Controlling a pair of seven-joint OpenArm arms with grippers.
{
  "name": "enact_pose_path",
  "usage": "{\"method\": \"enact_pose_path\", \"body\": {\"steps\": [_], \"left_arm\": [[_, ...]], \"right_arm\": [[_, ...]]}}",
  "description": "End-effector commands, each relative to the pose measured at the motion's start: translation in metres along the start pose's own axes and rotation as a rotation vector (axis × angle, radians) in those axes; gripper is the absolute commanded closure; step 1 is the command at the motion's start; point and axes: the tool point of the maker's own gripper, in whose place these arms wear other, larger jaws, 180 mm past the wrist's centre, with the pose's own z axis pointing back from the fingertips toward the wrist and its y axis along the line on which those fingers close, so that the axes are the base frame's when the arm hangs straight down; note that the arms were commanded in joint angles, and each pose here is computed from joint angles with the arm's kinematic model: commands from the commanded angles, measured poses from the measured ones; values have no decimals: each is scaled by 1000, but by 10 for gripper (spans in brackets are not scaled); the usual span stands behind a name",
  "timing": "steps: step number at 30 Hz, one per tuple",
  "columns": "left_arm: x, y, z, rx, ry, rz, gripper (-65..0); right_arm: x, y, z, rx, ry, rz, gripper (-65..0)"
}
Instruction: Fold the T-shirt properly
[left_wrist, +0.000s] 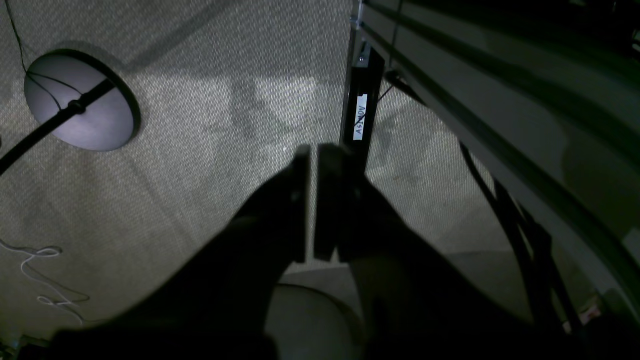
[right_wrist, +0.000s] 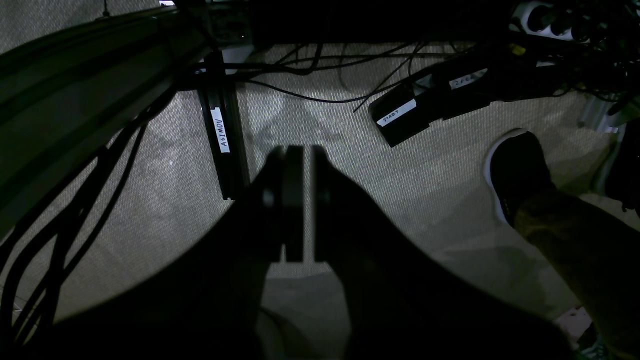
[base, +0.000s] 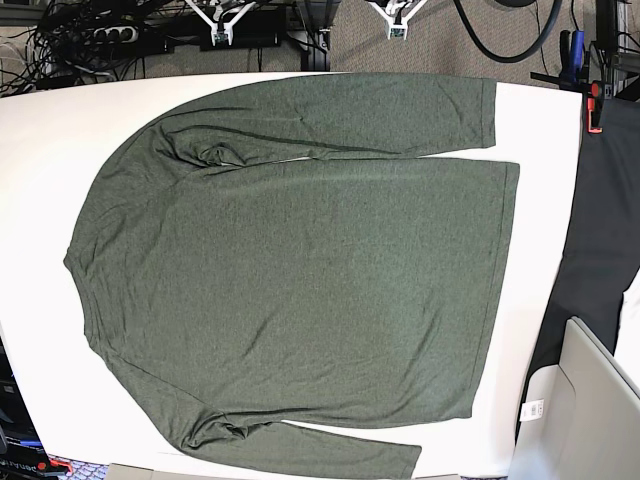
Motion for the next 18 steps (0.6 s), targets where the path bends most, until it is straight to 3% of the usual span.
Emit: {"method": "enact_pose_path", "body": {"steps": [1,18], "left_arm": [[1,0,0,-1,-4,-3,-4],[1,0,0,-1,-4,-3,-4]], "right_arm": [[2,3,0,8,-11,-3,-2],[-2,2,0,6,-6,-2,-2]]}}
